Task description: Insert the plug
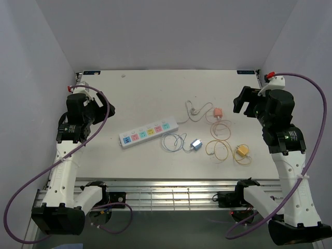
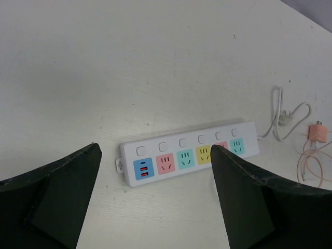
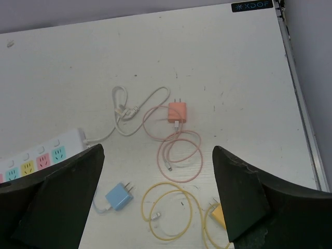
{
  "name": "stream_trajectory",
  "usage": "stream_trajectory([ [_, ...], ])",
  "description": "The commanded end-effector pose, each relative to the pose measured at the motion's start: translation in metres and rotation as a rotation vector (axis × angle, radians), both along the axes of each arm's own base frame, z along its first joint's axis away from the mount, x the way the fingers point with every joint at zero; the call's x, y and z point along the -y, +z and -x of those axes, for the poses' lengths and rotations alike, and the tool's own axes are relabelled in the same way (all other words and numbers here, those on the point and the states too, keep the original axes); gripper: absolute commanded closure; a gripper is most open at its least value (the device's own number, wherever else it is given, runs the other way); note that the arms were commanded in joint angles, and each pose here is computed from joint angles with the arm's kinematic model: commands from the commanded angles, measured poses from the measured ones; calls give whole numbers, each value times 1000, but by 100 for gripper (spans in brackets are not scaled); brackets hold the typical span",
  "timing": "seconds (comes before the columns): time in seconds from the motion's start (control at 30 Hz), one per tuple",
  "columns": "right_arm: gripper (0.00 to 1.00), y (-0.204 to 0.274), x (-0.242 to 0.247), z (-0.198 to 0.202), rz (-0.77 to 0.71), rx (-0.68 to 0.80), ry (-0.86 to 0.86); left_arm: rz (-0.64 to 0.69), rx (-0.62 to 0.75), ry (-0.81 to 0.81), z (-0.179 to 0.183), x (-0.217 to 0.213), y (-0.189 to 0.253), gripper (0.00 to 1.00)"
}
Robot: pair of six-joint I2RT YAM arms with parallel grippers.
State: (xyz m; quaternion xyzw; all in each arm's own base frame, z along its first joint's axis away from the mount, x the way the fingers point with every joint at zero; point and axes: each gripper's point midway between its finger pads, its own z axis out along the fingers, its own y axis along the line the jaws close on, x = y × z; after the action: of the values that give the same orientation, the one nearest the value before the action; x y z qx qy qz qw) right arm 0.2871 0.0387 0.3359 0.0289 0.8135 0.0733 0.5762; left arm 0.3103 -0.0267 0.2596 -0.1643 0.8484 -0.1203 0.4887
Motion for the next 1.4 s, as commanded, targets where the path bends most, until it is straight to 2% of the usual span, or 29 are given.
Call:
stream_trajectory([
  [0.0, 10, -6, 5, 1, -25, -16, -47, -4, 29, 12, -1, -3, 10, 2],
  [0.27, 10, 3, -10, 3, -24, 55, 60, -5, 55, 22, 2, -5, 20, 2],
  [0.53, 10, -18, -10, -32, 32, -42, 55, 3, 60, 13, 2, -3, 22, 2],
  [0.73, 10, -60, -19, -92, 73, -128, 87, 7, 26, 5, 0, -1, 11, 2],
  [0.87, 10, -106, -21, -136, 103, -187, 82, 16, 10, -14, 0, 2, 6, 2],
  [0.93, 10, -113, -23, -151, 111, -192, 89, 17, 9, -17, -1, 3, 5, 2],
  [0.97, 10, -133, -26, -159, 112, -239, 104, 18, 3, -18, -1, 3, 3, 2],
  [1.17, 10, -185, -25, -184, 116, -306, 74, 26, -24, -27, -2, 6, -4, 2],
  [1.37, 10, -238, -22, -177, 122, -380, 55, 26, -36, -31, -3, 6, -8, 2],
])
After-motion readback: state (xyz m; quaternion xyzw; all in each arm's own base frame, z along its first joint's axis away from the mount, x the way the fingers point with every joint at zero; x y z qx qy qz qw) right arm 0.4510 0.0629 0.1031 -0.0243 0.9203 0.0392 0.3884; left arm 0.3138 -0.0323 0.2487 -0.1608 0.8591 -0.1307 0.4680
